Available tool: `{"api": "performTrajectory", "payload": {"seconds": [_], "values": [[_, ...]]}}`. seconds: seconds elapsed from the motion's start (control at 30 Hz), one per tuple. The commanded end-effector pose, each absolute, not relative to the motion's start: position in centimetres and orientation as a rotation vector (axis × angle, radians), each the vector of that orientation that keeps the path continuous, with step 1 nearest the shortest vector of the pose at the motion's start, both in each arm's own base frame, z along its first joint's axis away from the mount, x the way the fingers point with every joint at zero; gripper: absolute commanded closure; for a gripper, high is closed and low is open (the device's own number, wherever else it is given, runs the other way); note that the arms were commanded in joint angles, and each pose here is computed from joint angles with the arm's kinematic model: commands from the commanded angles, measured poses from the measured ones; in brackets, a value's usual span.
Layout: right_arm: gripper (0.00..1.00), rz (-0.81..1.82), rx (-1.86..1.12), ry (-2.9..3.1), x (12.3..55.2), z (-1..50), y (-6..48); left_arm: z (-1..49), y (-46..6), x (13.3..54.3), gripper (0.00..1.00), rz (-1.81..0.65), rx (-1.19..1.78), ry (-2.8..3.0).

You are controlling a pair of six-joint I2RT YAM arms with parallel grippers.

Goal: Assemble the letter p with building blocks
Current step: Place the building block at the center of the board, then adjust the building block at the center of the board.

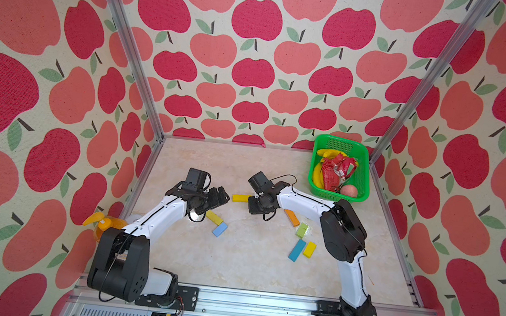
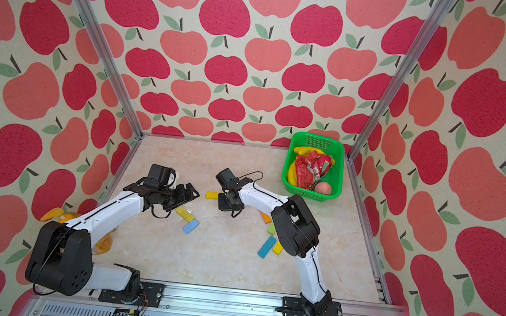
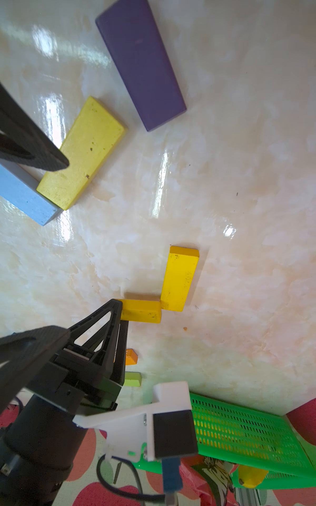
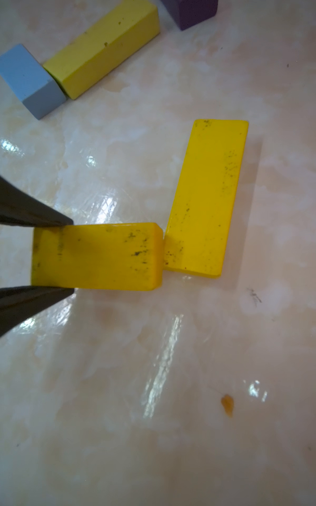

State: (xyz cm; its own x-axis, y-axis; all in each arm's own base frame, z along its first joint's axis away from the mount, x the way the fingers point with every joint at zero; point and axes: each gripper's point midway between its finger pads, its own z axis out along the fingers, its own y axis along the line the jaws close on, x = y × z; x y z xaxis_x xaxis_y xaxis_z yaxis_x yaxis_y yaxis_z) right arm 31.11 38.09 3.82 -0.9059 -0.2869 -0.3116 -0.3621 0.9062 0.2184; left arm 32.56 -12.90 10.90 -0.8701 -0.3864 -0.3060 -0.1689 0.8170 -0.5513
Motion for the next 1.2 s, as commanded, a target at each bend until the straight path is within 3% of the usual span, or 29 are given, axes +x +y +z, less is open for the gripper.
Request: {"api": "performTrajectory", "payload": {"seconds": [0.0,0.37,0.47,0.63,0.73,0.9,1.17], "values": [[0.75,0.362,-0.459,2.819,30.4,3.3,37.4,11.2,-13.0,33.3,0.08,-0.715,-0.421,2.585],[0.72,0.380,-0.452,2.820,30.3,3.1,37.9,10.7,-13.1,33.3,0.08,-0.703,-0.414,2.598],[0.63,0.409,-0.458,2.824,30.1,3.2,38.3,10.3,-13.2,33.3,0.08,-0.702,-0.416,2.608],[0.40,0.470,-0.483,2.771,30.4,5.0,38.9,9.6,-13.3,33.8,0.08,-0.698,-0.428,2.617],[0.37,0.524,-0.500,2.697,31.2,7.7,38.9,9.3,-13.3,34.5,0.08,-0.684,-0.426,2.627],[0.45,0.683,-0.452,2.645,33.9,10.7,37.5,9.0,-13.9,36.4,0.15,-0.693,-0.409,2.628],[0.86,0.984,-0.361,2.687,37.7,9.0,36.8,7.1,-15.1,39.3,0.53,-0.734,-0.417,2.650]]}}
